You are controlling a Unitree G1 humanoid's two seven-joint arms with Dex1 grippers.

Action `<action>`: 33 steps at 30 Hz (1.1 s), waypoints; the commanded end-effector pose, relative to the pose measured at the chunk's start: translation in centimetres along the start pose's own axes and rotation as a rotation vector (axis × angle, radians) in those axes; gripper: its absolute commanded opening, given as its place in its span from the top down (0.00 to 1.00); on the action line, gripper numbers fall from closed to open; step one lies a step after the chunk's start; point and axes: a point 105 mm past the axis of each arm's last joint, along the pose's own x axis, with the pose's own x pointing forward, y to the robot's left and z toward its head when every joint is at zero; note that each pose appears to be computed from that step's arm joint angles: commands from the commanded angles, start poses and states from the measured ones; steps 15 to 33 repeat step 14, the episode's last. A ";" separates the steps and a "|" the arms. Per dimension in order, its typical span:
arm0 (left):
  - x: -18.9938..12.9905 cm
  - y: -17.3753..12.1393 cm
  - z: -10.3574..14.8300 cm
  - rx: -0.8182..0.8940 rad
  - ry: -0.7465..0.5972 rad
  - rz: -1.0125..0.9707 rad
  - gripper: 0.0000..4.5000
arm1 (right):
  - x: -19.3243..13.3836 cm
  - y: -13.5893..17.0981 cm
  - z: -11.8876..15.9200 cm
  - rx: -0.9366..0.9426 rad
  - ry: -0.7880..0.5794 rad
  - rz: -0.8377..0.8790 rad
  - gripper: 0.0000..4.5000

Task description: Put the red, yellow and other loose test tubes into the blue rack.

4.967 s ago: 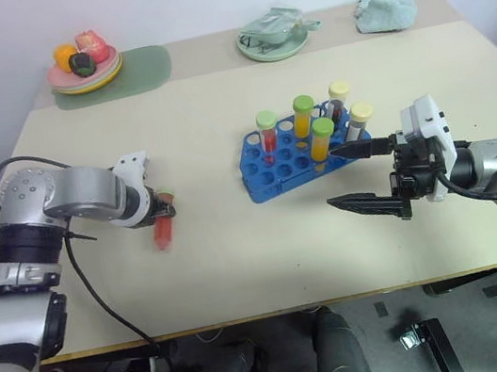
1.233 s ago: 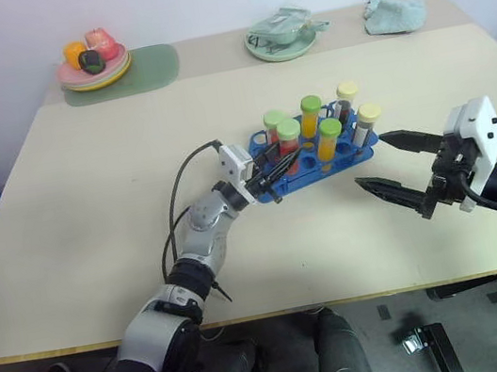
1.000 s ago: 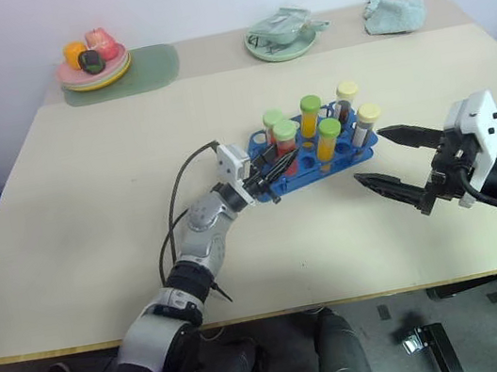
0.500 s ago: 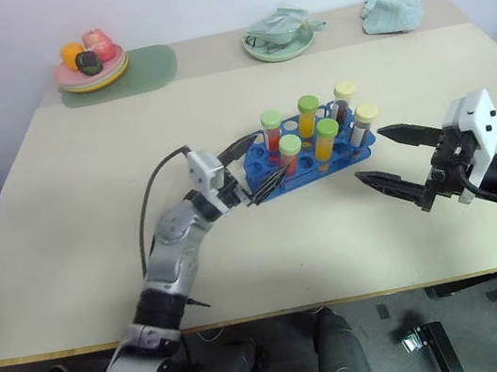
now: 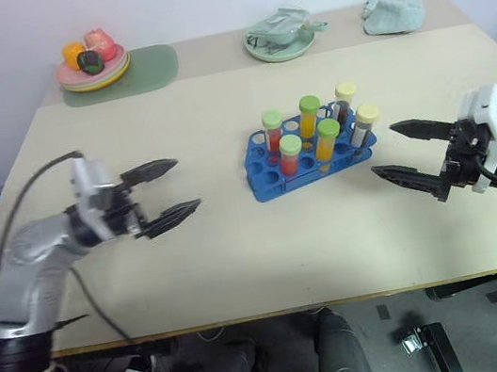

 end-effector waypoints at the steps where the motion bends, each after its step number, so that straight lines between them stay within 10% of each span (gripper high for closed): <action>1: -1.5 0.6 1.2 0.052 -0.021 0.006 0.01 | -0.4 -0.6 1.3 -0.063 -0.034 -0.007 0.00; 33: -3.6 2.0 0.3 0.119 0.030 0.069 0.01 | 0.0 -1.2 1.5 -0.122 0.002 -0.002 0.00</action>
